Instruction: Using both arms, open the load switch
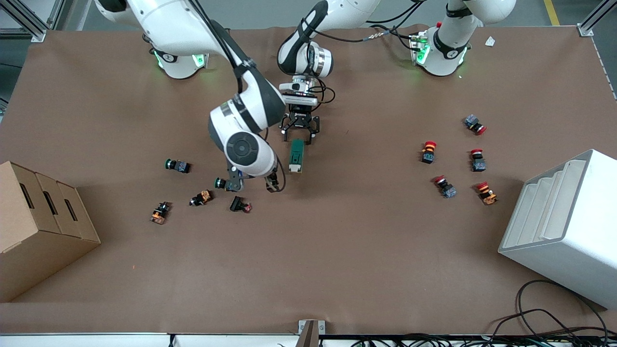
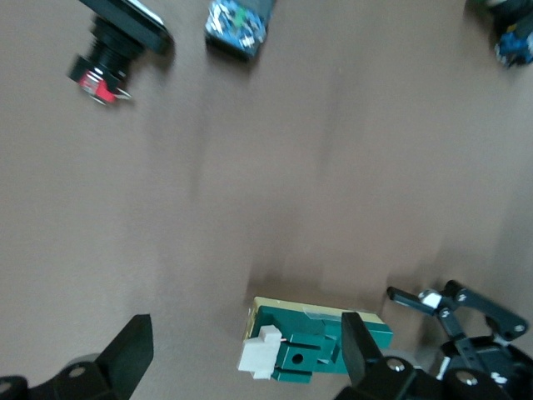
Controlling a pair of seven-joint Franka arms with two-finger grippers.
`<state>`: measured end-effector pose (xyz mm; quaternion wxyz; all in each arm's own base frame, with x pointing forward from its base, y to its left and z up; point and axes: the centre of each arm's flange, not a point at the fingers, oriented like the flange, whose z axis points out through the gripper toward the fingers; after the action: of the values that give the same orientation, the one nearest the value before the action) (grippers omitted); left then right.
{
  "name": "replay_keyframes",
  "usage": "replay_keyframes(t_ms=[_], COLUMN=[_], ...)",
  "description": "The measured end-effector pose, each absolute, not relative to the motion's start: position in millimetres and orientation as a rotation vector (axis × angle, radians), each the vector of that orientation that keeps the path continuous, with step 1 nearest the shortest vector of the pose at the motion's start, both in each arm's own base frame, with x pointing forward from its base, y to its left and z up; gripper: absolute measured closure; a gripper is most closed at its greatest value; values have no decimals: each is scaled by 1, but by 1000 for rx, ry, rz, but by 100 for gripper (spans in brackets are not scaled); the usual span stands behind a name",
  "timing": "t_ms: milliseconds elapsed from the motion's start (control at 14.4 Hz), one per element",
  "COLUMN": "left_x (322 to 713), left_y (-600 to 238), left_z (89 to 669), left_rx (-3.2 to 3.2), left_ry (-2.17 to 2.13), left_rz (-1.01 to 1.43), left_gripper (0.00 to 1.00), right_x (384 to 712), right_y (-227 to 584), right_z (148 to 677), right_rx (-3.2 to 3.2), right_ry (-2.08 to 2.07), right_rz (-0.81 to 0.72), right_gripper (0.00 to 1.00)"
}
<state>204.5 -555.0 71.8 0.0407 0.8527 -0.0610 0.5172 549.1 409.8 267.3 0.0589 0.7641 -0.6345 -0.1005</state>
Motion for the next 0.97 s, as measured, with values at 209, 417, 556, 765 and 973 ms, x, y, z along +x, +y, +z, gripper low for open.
replay_keyframes(t_ms=[209, 417, 556, 765, 973], left_x=[204, 204, 204, 204, 204], left_y=[-555, -555, -555, -555, -555], left_z=[72, 72, 72, 72, 72], left_rx=[2612, 2612, 2612, 2612, 2611], left_ry=[-187, -188, -188, -189, -188], left_rz=[1584, 1584, 1584, 1584, 1584], left_gripper=[0, 0, 0, 0, 0], right_x=[539, 533, 529, 520, 514], right_y=[426, 436, 443, 450, 459], right_z=[240, 227, 219, 206, 206], right_rx=[2267, 2244, 2231, 2203, 2193], right_ry=[-1950, -1967, -1991, -1996, -1991], right_rz=[-291, -288, -292, -329, -375], right_gripper=[0, 0, 0, 0, 0])
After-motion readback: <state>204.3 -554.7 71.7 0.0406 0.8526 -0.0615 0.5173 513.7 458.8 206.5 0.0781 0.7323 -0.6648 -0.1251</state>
